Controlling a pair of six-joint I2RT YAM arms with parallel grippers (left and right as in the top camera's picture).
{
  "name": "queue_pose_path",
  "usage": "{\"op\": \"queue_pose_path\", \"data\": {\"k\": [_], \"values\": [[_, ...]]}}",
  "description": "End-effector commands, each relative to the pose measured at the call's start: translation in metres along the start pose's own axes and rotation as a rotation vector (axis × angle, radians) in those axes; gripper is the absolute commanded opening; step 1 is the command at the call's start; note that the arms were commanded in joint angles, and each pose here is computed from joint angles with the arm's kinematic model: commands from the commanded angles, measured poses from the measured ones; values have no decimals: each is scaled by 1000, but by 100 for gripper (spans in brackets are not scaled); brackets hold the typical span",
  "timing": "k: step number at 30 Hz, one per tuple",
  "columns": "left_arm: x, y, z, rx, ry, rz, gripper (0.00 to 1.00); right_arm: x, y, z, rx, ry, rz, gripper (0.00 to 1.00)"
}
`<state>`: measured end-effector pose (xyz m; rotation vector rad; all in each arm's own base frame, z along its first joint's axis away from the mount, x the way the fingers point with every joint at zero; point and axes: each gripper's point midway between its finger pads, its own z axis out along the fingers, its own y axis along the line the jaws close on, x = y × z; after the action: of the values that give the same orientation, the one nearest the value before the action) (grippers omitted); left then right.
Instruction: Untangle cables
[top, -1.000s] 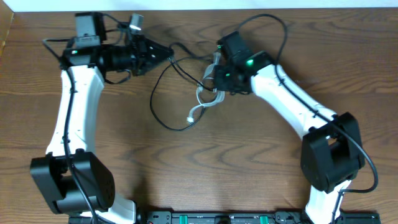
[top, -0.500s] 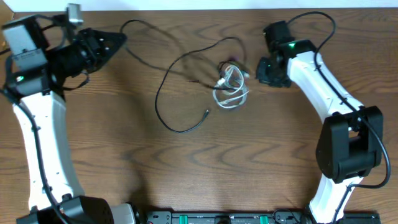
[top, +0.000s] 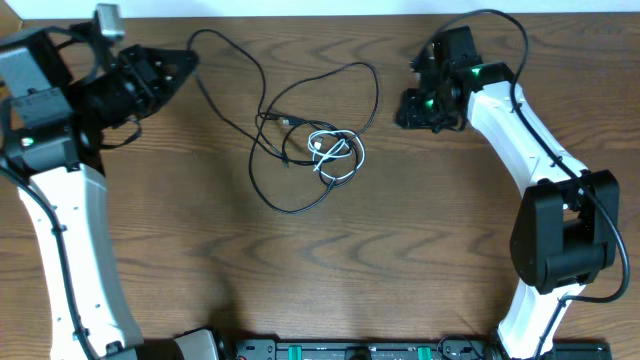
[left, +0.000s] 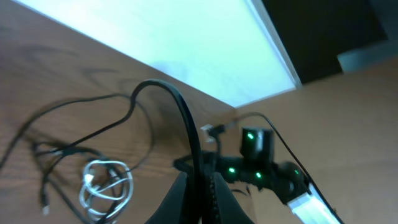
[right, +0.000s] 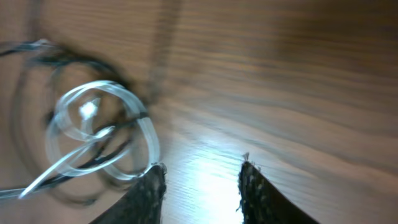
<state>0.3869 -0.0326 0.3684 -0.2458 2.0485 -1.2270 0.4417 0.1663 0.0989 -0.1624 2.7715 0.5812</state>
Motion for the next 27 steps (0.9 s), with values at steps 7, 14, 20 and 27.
{"op": "queue_pose_path", "data": {"k": [7, 14, 20, 27], "values": [[-10, -98, -5, 198, -83, 127, 7, 1, 124, -58, -368, -117, -392, 52], [-29, -163, -34, 371, -195, 166, 7, 0, 188, -111, -523, -264, -552, 63], [-42, -215, -64, 548, -295, 198, 8, -4, 203, -133, -545, -329, -580, 65], [-54, -228, -77, 608, -368, 162, 7, 1, 217, -136, -598, -329, -598, 68]]}}
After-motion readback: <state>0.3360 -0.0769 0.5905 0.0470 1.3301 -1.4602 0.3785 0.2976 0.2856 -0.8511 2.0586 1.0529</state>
